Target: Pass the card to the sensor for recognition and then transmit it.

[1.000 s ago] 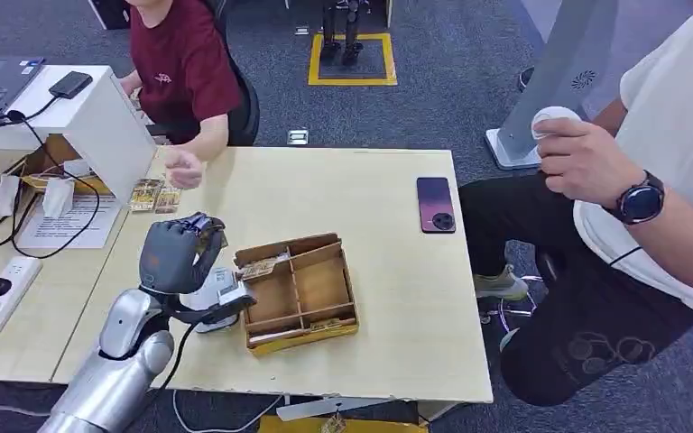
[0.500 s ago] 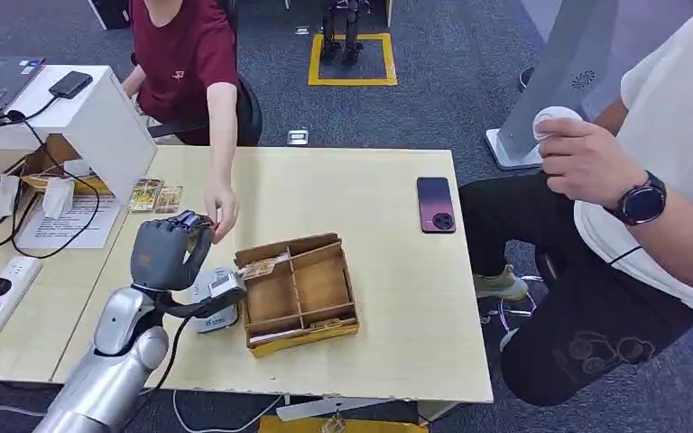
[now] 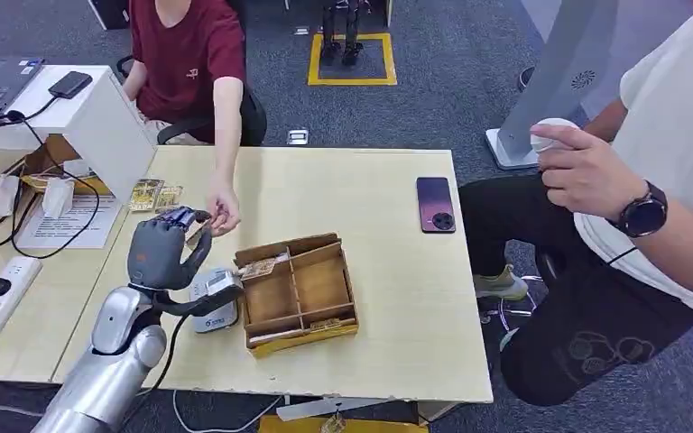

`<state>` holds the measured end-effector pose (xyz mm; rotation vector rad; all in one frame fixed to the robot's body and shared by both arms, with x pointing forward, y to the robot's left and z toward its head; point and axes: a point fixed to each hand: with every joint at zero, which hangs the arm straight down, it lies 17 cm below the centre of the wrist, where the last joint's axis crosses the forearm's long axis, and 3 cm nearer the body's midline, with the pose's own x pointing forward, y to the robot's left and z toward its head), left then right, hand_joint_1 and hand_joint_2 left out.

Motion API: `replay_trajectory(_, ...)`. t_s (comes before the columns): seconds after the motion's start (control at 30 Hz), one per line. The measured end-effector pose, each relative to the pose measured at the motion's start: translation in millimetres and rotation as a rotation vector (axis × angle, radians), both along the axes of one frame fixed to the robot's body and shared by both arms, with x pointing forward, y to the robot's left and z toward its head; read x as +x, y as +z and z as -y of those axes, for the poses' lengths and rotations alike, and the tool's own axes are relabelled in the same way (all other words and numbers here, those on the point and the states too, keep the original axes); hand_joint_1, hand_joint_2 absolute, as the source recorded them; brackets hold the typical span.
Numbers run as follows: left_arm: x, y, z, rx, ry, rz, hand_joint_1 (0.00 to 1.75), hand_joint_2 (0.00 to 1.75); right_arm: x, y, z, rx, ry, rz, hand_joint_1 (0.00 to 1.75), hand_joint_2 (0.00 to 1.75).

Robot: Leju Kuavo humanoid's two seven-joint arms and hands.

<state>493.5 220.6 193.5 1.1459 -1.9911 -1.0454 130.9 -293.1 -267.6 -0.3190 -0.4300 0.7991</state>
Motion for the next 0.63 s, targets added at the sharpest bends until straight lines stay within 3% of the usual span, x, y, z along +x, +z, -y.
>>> replay_trajectory(0.5,0,0,-15,-0.014,0.042,0.014,0.00,1.75,0,0,0,-0.001,-0.001,0.000,0.00,1.75)
replay_trajectory(0.63,-1,-1,-41,0.026,0.123,0.044,0.00,1.75,-1,0,1,-0.003,-0.006,0.003,0.00,1.75)
